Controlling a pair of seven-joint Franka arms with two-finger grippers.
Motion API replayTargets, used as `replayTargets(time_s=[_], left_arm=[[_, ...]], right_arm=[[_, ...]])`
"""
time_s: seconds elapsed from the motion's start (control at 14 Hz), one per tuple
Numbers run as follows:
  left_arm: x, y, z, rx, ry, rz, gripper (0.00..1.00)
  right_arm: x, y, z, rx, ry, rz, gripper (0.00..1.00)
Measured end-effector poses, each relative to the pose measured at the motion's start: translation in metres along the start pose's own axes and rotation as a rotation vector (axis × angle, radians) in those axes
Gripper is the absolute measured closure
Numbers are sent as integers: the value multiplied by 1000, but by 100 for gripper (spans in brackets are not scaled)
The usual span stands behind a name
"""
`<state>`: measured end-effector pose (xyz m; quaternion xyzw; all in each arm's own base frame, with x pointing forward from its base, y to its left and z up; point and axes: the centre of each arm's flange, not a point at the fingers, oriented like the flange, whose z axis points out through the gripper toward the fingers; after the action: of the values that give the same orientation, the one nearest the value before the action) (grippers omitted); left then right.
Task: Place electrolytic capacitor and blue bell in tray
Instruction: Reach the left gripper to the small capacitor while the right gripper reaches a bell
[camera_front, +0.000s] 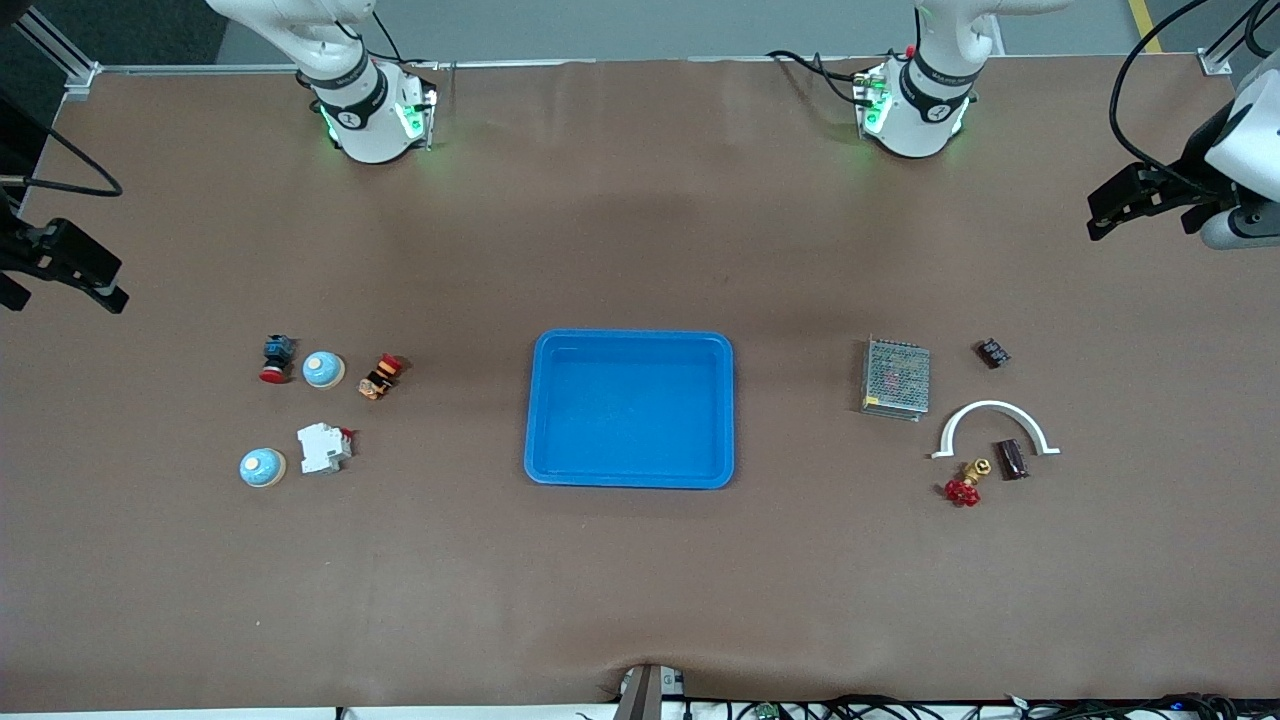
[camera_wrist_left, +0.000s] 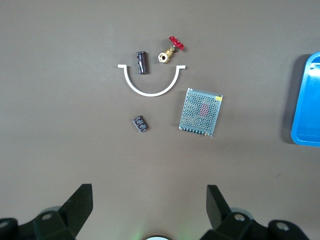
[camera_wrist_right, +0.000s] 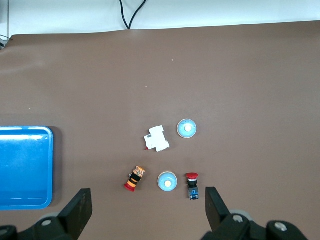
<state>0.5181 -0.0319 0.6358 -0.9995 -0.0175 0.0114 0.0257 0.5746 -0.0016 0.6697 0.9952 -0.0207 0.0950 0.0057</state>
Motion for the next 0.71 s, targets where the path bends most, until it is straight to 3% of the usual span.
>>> replayTargets(time_s=[0.43,0.71], left_arm=[[1,-13,-2,-1,3,-25,0],[4,-54,27,2,-69,-99,0]], right_arm=[[5,-2,11,2,-27,-3,0],[5,-4,14,3,-38,-8,0]])
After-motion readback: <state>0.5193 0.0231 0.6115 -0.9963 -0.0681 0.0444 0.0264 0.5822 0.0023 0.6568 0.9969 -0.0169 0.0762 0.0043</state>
